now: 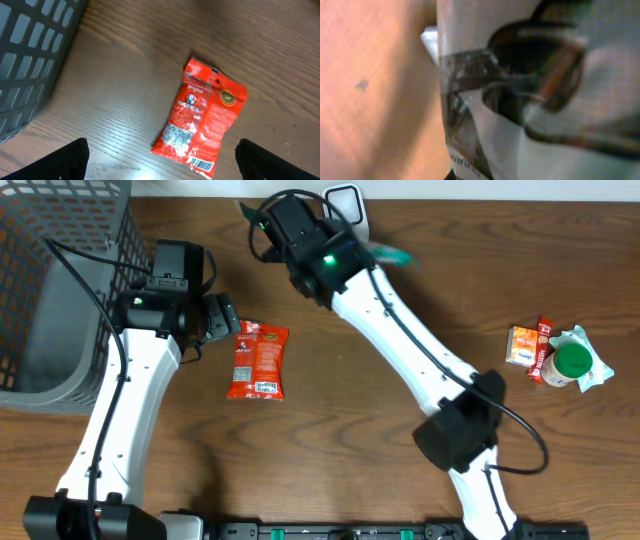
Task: Scan the item barcode
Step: 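Carry the glove packet up toward the scanner with the right gripper, then hold the green glove packet in front of the white scanner, then carry the glove packet right and set it down beside the jar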
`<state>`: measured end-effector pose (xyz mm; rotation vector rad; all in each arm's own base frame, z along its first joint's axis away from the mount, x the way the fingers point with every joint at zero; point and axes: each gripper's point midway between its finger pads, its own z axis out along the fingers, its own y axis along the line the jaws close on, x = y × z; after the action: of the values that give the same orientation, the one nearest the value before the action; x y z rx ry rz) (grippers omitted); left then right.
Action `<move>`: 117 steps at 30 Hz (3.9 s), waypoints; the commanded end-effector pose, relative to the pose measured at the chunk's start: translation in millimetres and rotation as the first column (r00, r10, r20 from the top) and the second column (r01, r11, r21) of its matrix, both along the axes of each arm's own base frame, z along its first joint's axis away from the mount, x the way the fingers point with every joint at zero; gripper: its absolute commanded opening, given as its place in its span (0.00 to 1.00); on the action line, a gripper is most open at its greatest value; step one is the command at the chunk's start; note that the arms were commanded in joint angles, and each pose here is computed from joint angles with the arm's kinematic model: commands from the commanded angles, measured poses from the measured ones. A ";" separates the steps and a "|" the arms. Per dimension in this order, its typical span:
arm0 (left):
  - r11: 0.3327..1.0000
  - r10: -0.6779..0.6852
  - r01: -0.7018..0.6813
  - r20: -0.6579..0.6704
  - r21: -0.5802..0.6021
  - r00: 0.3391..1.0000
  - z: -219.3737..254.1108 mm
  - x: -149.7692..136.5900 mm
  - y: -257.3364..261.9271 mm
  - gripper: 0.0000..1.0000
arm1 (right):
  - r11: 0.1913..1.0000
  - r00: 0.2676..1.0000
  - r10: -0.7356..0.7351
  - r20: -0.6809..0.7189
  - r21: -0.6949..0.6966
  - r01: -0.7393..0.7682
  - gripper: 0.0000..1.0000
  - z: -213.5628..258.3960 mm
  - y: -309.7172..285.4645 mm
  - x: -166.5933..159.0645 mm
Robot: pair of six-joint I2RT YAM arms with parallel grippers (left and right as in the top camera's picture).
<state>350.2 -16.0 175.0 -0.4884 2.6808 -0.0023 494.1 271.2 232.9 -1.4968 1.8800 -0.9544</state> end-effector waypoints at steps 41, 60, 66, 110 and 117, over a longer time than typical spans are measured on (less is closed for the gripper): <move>1.000 0.021 -0.021 -0.006 0.007 1.000 -2.0 -2.4 4.1 0.94 | 0.921 0.896 0.091 0.434 0.306 -0.242 0.01 -75.9 56.6 158.3; 1.000 0.021 -0.021 -0.006 0.007 1.000 -2.0 -2.4 4.1 0.94 | 0.910 0.935 0.085 0.345 0.355 -0.213 0.01 -98.7 60.0 150.1; 1.000 0.021 -0.021 -0.006 0.007 1.000 -2.0 -2.4 4.1 0.94 | 0.886 0.933 0.024 0.360 0.424 -0.186 0.01 -84.4 51.5 154.3; 1.000 0.021 -0.021 -0.006 0.007 1.000 -2.0 -2.4 4.1 0.94 | 0.146 0.281 -0.782 -0.556 0.274 0.951 0.01 -33.2 -268.0 -117.3; 1.000 0.021 -0.021 -0.006 0.007 1.000 -2.0 -2.4 4.1 0.94 | 0.163 0.221 -0.787 -0.575 0.152 0.975 0.01 -98.2 -306.4 -128.6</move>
<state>349.4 -15.9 173.6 -0.4888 2.6848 -0.0007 373.5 -23.0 159.3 0.0858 3.0391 -0.4430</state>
